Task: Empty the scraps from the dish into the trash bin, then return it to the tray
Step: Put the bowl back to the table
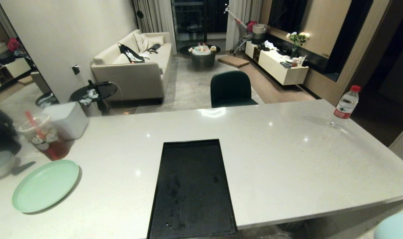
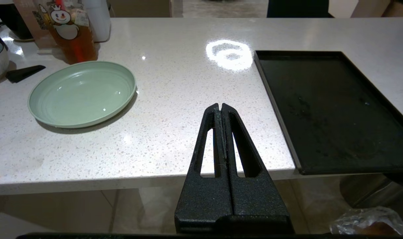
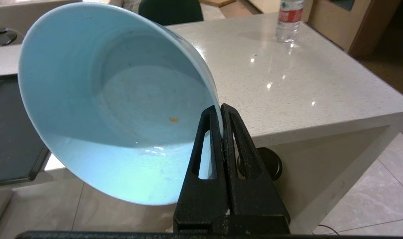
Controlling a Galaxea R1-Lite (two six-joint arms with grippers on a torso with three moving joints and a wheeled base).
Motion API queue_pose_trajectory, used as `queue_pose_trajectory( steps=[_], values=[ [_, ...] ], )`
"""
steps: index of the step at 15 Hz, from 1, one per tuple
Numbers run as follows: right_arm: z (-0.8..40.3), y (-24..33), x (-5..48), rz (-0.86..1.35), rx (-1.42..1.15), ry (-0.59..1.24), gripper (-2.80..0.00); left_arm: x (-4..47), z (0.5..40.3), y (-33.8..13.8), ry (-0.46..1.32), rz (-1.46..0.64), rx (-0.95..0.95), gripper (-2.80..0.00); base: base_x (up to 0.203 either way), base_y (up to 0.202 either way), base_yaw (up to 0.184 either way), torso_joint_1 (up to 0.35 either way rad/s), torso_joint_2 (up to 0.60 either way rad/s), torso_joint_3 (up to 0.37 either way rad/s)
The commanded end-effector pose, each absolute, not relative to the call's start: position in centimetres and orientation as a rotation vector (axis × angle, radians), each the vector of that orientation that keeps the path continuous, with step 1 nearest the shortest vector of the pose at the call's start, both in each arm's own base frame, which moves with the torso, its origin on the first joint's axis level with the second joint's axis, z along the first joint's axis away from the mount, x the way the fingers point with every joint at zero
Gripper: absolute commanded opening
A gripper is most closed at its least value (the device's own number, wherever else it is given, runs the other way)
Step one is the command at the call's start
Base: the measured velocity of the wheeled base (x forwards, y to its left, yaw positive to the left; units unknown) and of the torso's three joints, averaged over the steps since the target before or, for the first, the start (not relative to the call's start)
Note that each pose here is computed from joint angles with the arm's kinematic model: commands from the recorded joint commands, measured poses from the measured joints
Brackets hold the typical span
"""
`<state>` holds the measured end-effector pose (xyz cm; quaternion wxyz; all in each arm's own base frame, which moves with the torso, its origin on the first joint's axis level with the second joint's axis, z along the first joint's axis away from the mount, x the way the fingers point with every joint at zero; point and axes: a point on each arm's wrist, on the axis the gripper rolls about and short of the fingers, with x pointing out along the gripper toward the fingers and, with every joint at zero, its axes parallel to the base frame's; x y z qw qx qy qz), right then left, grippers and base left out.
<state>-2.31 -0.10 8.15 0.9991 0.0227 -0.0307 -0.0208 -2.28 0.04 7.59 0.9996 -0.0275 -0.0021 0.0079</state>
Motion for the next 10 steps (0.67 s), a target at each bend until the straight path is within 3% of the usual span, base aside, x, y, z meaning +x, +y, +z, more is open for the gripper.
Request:
queue_pose_trajectory(
  steps=[1, 10],
  values=[
    [8.16, -0.1, -2.3, -0.042, 0.046, -0.061, -2.8, -2.27, 7.6, 0.04, -0.004, 0.017, -0.055, -2.8, 0.0, 0.0, 0.0, 0.0, 0.0, 0.0],
    [8.38, -0.09, -2.32, -0.038, 0.027, -0.082, -2.8, -2.27, 7.6, 0.04, -0.004, 0.017, -0.055, -2.8, 0.0, 0.0, 0.0, 0.0, 0.0, 0.0]
  ],
)
